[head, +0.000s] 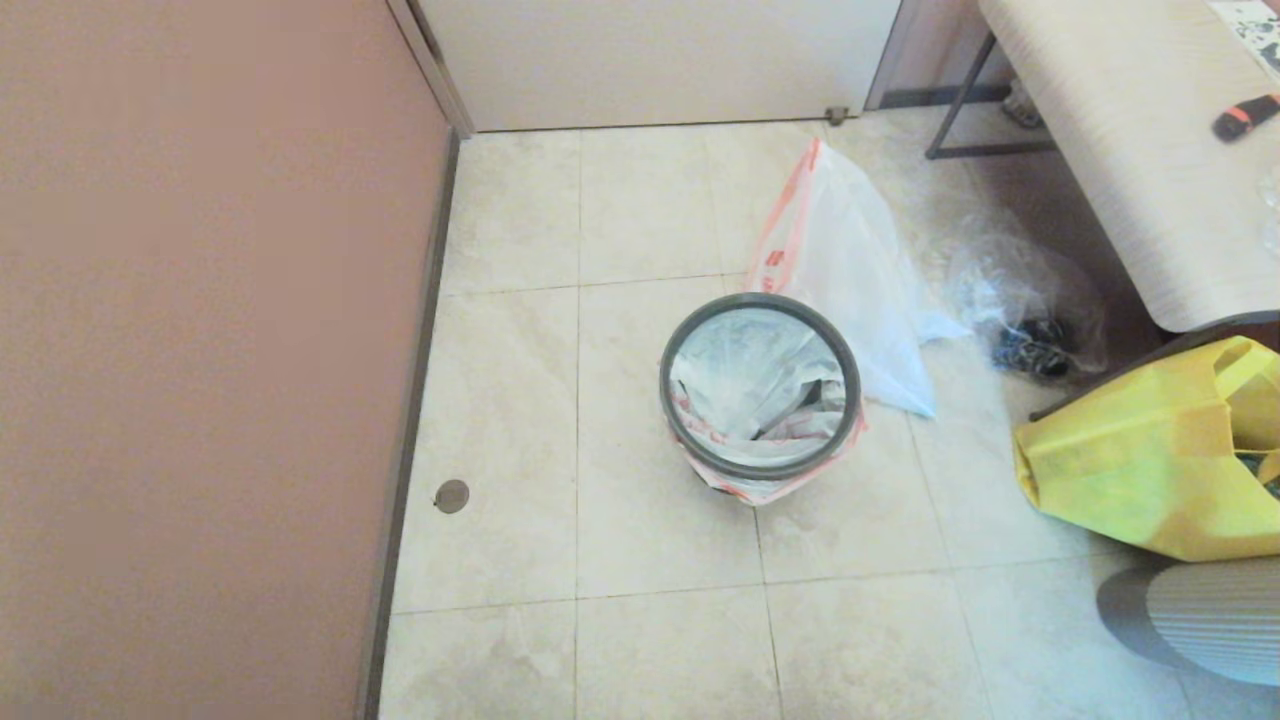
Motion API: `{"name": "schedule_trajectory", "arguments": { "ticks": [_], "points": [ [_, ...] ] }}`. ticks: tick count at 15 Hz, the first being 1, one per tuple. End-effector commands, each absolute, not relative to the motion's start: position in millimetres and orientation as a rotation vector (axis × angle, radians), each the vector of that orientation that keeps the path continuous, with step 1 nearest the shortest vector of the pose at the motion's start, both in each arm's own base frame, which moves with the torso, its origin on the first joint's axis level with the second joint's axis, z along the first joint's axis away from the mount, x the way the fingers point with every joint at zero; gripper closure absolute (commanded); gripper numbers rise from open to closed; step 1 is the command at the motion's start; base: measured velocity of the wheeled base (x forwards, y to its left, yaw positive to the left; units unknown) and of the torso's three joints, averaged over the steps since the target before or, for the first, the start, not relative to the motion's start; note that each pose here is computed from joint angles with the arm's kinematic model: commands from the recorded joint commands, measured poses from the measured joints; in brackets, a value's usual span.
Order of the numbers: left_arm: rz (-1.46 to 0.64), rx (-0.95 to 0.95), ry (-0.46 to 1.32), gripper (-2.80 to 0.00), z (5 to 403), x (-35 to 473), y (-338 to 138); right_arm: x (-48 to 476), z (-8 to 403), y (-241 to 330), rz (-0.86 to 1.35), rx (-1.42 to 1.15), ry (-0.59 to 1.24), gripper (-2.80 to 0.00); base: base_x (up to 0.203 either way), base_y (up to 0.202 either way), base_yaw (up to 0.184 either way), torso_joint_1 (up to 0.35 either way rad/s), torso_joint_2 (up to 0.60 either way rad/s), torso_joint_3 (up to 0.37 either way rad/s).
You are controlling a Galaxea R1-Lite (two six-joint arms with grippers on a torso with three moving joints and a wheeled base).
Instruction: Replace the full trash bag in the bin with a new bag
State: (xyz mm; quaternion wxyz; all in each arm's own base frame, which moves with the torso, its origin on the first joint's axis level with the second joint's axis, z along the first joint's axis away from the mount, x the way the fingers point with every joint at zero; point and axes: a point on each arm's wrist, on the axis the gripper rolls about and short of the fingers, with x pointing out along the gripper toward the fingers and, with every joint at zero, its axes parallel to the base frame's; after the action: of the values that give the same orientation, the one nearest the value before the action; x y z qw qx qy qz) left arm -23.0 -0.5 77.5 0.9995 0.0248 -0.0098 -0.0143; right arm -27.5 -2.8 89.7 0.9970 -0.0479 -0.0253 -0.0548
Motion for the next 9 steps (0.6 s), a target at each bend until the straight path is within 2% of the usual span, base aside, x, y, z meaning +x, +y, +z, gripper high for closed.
{"name": "schedule_trajectory", "arguments": {
  "ticks": [1, 6, 9],
  "points": [
    [-0.029, 0.037, -0.007, 0.00, 74, -22, -1, -26, 86, -2, -0.076, -0.100, -0.025, 0.00, 0.000, 0.000, 0.000, 0.000, 0.00, 0.000],
    [-0.028, 0.020, -0.008, 0.00, 75, -22, 0, -24, 76, 1, 0.057, -0.087, 0.026, 0.00, 0.000, 0.000, 0.000, 0.000, 0.00, 0.000],
    [-0.028, 0.020, -0.008, 0.00, 75, -22, 0, -24, 76, 0, 0.025, -0.011, 0.026, 0.00, 0.000, 0.000, 0.000, 0.000, 0.00, 0.000]
  ]
}}
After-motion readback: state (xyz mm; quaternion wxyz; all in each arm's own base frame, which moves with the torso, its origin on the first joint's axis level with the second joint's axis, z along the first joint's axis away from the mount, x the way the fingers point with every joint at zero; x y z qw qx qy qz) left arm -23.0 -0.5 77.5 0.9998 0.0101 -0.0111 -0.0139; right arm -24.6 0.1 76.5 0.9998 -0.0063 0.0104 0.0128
